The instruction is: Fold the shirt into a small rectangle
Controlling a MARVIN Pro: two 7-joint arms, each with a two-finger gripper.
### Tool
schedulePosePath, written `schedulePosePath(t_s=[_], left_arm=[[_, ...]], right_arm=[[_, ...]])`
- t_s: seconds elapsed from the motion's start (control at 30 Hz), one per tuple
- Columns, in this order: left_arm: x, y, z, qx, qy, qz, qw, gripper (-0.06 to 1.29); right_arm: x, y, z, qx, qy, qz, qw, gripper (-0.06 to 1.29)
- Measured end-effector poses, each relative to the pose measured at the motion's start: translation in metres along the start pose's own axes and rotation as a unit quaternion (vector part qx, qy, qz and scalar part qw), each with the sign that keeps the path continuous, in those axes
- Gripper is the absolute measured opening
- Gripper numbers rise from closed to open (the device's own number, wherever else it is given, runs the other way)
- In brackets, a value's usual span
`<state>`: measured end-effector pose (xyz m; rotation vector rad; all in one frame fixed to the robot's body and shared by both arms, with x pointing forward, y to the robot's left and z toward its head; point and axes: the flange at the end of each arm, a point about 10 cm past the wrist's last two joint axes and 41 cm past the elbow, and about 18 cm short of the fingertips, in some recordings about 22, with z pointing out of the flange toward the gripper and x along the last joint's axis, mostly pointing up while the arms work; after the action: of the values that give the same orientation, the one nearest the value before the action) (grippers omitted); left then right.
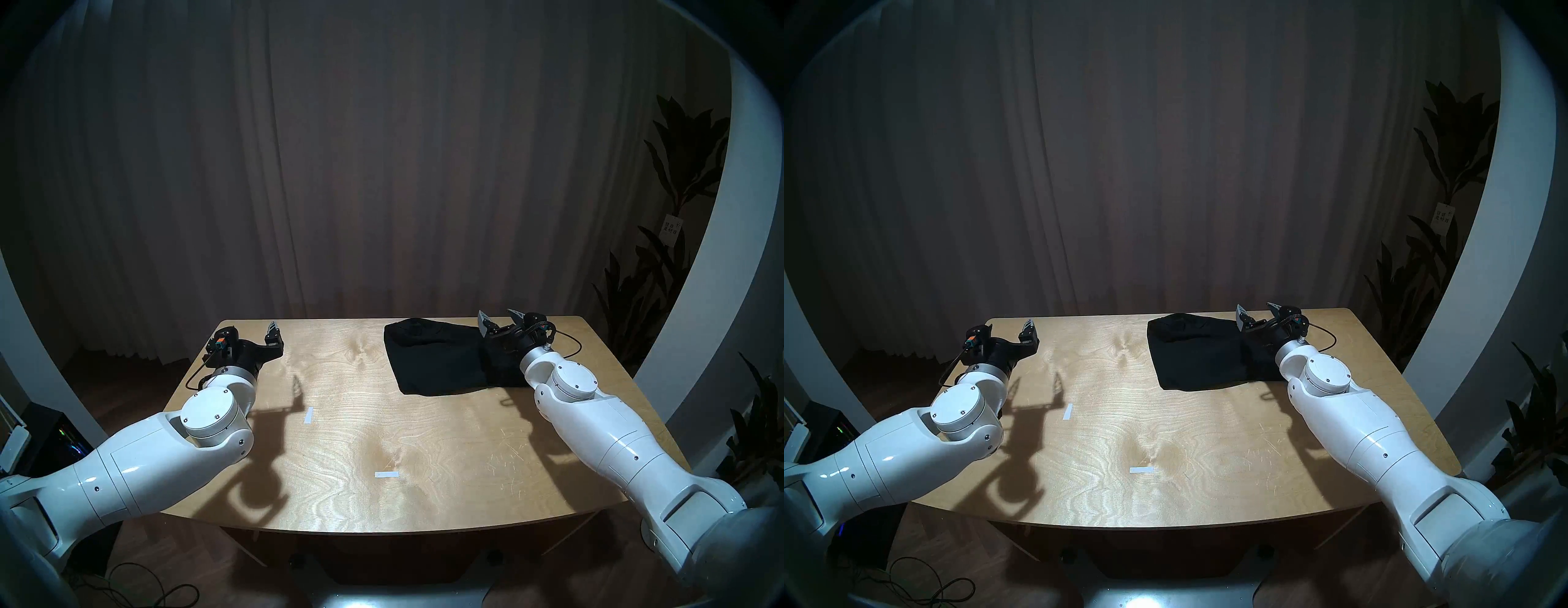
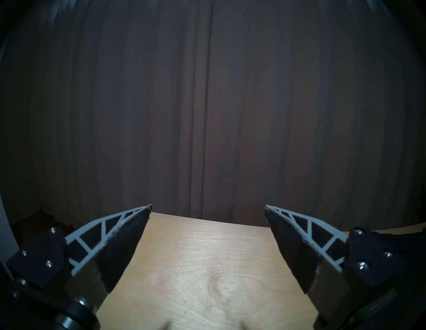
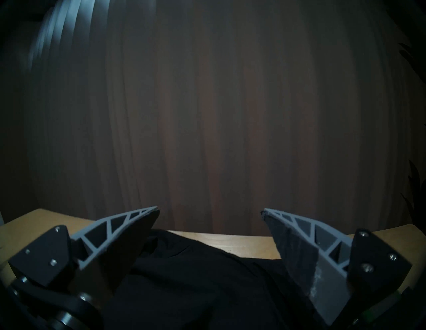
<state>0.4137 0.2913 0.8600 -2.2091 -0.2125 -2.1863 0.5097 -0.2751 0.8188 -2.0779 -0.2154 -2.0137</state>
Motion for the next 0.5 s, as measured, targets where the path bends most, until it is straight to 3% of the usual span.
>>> schedulePosePath(t_s=[0.17, 0.5], left_arm=[[-0.002, -0.005, 0.001, -0.034, 0.007, -0.005, 0.9994, 1.24], [-0.008, -0.020, 0.007, -0.040, 0.005, 0.000, 0.9992, 1.24]], right_arm=[[-0.005, 0.012, 0.001, -0.004, -0.012, -0.010, 0.9999, 1.21], [0.002, 0.015, 0.008, -0.022, 0.013, -0.016, 0.9996, 1.21]])
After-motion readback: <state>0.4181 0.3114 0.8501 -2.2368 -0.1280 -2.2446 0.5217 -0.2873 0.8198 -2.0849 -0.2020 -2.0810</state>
